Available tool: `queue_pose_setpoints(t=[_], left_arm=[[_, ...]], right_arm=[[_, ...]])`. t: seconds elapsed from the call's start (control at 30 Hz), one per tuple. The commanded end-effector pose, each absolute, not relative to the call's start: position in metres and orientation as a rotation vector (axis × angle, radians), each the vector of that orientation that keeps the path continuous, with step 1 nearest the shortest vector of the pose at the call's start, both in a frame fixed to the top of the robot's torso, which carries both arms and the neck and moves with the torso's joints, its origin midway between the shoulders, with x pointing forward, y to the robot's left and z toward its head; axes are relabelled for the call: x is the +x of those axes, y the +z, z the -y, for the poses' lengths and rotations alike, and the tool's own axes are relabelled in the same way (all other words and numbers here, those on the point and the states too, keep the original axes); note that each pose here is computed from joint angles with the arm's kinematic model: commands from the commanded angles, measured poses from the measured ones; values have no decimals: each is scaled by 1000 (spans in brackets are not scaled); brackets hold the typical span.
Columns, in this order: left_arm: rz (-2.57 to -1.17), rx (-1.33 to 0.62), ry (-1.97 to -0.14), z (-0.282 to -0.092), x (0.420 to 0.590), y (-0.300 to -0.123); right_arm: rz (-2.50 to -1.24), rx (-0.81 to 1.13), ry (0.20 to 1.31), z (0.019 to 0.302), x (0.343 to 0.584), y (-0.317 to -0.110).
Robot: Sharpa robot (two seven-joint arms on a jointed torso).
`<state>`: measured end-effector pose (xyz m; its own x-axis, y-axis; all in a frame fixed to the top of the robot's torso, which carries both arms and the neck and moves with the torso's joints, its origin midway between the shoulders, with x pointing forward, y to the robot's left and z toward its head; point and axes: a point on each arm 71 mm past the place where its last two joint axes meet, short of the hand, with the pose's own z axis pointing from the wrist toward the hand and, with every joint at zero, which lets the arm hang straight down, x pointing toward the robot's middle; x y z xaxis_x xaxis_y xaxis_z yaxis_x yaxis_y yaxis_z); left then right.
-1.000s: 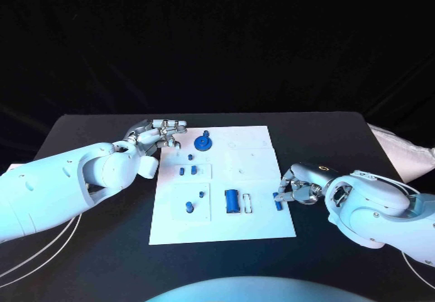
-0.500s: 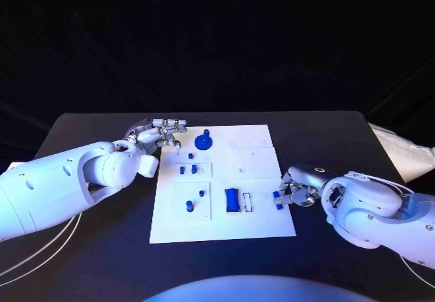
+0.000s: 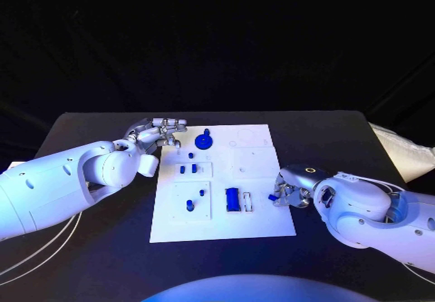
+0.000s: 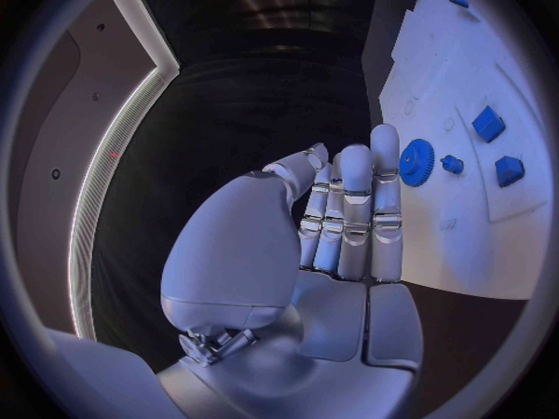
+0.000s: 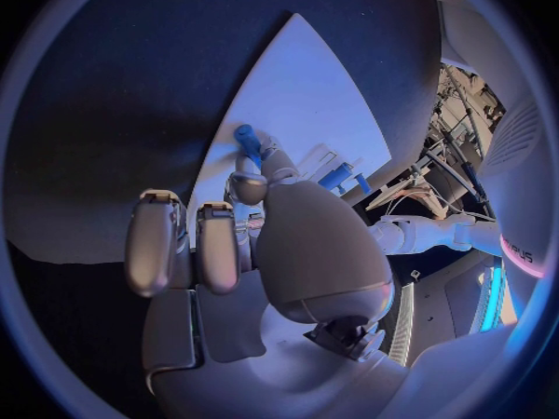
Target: Assemble the parts on the task board
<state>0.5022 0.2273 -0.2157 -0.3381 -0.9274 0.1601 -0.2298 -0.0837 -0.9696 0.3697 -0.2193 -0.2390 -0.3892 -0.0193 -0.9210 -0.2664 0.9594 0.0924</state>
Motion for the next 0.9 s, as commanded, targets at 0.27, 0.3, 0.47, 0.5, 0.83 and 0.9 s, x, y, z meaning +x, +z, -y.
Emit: queue_pose_setpoints(t=[0.27, 0.3, 0.47, 0.5, 0.83, 0.9], left_arm=[[-1585, -1262, -1491, -226, 502, -215], [-1585, -1262, -1491, -226, 502, -215], [-1586, -1262, -1491, -226, 501, -215], [-1586, -1262, -1490, -226, 501, -215], [-1586, -1262, -1490, -226, 501, -215], [-1587, -1262, -1490, -226, 501, -215]], right_arm=[[-1981, -297, 197, 218, 366, -249], [-1978, -283, 206, 218, 366, -249], [-1981, -112, 303, 217, 364, -245], [-1981, -73, 325, 217, 363, -244], [-1974, 189, 486, 212, 361, -238], [-1978, 215, 503, 210, 360, -238]])
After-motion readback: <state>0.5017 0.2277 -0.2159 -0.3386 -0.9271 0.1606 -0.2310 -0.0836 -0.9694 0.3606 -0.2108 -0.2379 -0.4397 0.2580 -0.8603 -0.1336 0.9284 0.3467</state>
